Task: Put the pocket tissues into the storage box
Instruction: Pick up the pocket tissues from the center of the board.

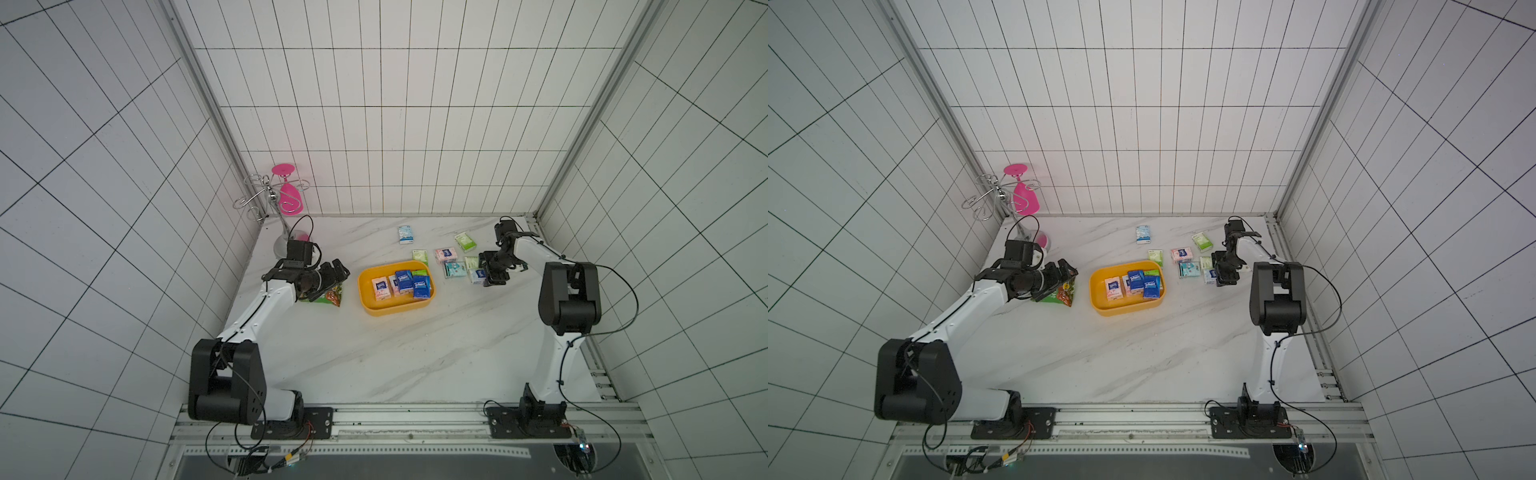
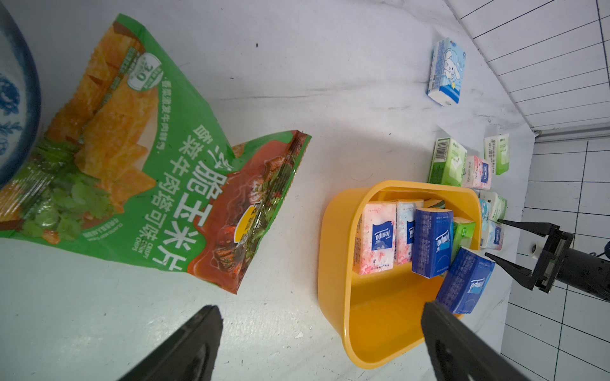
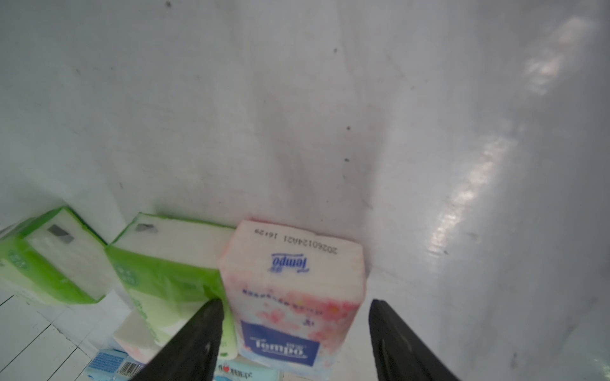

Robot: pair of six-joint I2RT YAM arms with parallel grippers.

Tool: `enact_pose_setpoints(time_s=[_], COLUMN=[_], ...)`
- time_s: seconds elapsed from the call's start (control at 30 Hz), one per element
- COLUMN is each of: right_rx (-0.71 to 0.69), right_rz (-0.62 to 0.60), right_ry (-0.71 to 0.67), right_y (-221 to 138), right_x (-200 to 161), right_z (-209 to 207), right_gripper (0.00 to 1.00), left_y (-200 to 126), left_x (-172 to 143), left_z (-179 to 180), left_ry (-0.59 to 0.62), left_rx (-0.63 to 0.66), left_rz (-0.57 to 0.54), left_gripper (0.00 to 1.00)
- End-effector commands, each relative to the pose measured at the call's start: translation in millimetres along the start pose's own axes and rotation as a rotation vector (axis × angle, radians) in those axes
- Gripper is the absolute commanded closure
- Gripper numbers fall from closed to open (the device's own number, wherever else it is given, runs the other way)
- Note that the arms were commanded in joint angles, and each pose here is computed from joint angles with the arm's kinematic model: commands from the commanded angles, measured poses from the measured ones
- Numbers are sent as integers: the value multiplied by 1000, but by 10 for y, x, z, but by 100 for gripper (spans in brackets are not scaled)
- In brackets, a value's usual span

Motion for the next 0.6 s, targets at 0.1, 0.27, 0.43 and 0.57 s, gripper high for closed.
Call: enact_pose_setpoints(time_s=[0.1, 0.27, 0.43, 0.57], right_rx=[-82, -86, -116, -110], right_rz=[-20, -34, -41, -59], right_ry=[-8, -33, -56, -72], right_y=[181, 161, 206, 160], right_x=[-15, -26, -5, 19], right_z=[-147, -170, -216, -250], right_gripper=[38, 36, 33, 41], left_y=[-39, -44, -69, -87], left_x=[61, 40, 39, 24], left_z=[-13, -6, -10, -9], left_ry=[15, 12, 12, 15], left_rx=[-11, -10, -12, -9], left_rz=[-11, -9, -12, -15], left_gripper=[3, 2, 2, 2])
Point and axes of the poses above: each gripper's point midway between its finger pads, its own y axis out along the fingers, its own z axis along the line the jaws close on, x = y × z, the point moved 7 cm from there along -y, back along the fingers, and after that the axes turned 15 degrees about y, right-handed, at the moved point
